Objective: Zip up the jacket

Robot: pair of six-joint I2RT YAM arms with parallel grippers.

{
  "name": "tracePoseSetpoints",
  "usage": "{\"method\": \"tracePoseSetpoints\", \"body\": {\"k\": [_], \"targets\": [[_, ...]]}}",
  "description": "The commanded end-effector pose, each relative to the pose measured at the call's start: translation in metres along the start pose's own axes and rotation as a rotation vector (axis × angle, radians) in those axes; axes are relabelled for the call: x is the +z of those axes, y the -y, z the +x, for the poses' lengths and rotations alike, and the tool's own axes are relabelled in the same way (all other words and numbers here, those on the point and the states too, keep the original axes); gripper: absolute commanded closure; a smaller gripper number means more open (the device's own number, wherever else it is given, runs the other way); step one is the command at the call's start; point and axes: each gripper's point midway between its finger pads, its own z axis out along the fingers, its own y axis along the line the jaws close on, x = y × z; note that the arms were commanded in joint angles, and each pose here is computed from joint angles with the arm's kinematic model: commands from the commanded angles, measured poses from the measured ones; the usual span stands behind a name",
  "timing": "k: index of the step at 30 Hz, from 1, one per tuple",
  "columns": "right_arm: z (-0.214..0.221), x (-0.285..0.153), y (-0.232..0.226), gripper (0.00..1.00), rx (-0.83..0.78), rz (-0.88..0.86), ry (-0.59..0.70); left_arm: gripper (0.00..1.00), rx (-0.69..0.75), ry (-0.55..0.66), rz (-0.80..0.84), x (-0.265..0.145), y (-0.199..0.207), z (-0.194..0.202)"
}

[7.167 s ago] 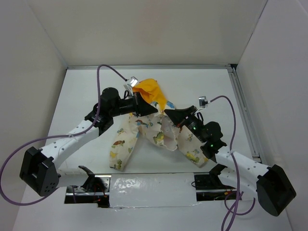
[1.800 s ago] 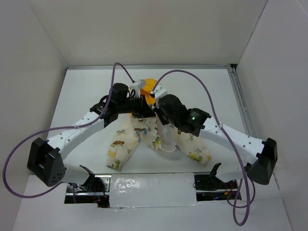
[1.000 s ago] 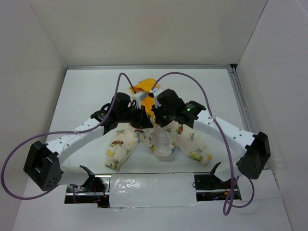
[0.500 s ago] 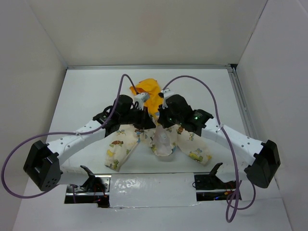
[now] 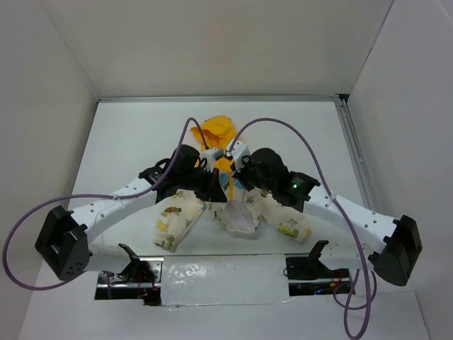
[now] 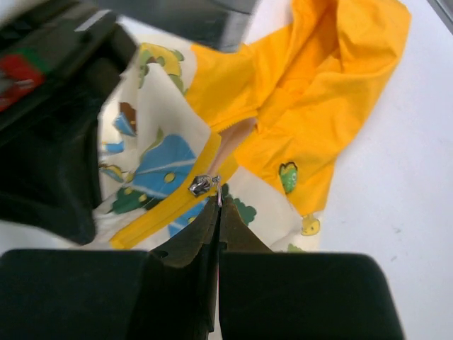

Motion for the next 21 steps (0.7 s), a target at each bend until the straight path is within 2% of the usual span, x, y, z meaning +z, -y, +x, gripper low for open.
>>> {"method": "tracePoseSetpoints", "body": {"k": [1,3,7,9,18,19,21], "targets": [[-0.055,0.001,0.056,1.0,0.038,0.24,0.134,1.0,0.006,-0.083,0.065,-0.012,0.018,0.022],[-0.043,0.019,0.061,1.0,0.082,0.244,0.063,1.0,-0.012,-0.1,0.087,-0.018,0.024,0.033],[-0.043,0.044,0.083,1.0,0.164,0.292,0.027,1.0,-0.036,-0.124,0.148,-0.028,0.035,0.052],[-0.039,0.061,0.091,1.0,0.193,0.302,0.0,1.0,-0.07,-0.139,0.127,-0.032,0.031,0.065],[-0.023,0.125,0.202,1.0,0.354,0.545,-0.065,1.0,-0.204,-0.24,0.169,-0.04,0.027,0.118],[-0.009,0.135,0.212,1.0,0.362,0.575,-0.099,1.0,-0.217,-0.248,0.161,-0.041,0.024,0.124],[-0.021,0.139,0.232,1.0,0.374,0.611,-0.074,1.0,-0.235,-0.262,0.154,-0.041,0.023,0.13]]}}
